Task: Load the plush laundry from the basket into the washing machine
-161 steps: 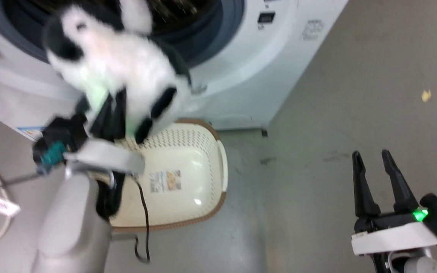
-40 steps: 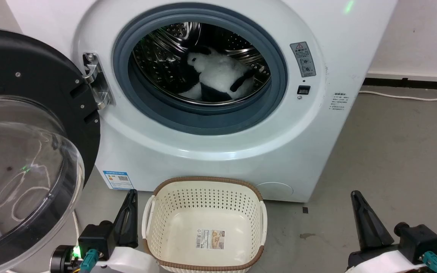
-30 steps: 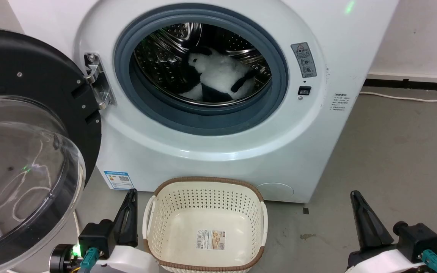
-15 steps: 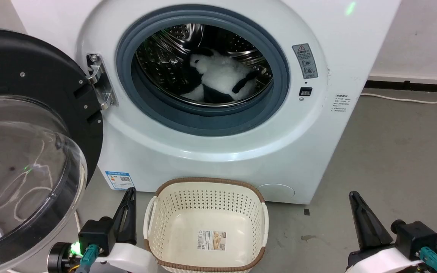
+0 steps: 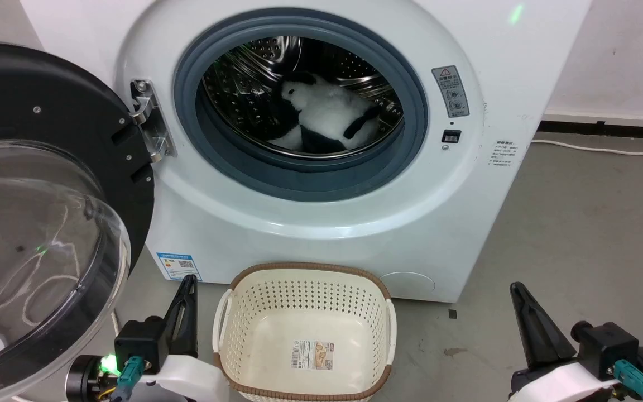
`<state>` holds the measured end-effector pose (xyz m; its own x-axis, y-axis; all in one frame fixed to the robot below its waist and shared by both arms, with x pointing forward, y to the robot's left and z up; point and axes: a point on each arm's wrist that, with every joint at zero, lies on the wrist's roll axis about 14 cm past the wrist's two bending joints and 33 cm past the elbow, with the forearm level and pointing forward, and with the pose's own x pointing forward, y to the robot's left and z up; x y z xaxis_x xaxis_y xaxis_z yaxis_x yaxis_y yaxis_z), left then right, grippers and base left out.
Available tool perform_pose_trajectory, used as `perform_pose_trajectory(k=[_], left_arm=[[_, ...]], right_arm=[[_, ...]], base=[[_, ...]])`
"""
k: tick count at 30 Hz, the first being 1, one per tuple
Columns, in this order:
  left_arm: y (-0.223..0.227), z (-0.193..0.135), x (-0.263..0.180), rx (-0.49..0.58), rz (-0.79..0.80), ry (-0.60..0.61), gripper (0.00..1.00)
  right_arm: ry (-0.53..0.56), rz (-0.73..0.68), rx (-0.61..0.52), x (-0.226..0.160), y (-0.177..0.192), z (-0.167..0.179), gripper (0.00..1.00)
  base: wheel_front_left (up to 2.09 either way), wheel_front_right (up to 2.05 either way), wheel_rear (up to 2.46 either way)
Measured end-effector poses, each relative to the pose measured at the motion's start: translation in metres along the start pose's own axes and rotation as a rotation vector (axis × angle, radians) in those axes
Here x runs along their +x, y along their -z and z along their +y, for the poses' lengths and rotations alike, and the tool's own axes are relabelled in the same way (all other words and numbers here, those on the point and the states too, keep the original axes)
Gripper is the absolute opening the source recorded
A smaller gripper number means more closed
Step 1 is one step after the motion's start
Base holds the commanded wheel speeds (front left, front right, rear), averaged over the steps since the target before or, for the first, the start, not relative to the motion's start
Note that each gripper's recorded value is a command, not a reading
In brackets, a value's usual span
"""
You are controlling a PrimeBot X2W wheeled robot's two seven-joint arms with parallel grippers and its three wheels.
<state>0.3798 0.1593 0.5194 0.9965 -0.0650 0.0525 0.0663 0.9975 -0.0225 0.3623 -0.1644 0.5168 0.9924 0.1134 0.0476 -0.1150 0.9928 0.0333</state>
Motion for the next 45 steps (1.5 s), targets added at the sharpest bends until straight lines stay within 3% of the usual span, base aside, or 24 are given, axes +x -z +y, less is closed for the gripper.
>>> perform_pose_trajectory(k=[45], left_arm=[[-0.011, 0.011, -0.002, 0.048, 0.029, -0.037, 0.00]], right_arm=[[-0.016, 0.051, -0.056, 0.006, -0.003, 0.004, 0.00]], base=[[0.00, 0.00, 0.00]])
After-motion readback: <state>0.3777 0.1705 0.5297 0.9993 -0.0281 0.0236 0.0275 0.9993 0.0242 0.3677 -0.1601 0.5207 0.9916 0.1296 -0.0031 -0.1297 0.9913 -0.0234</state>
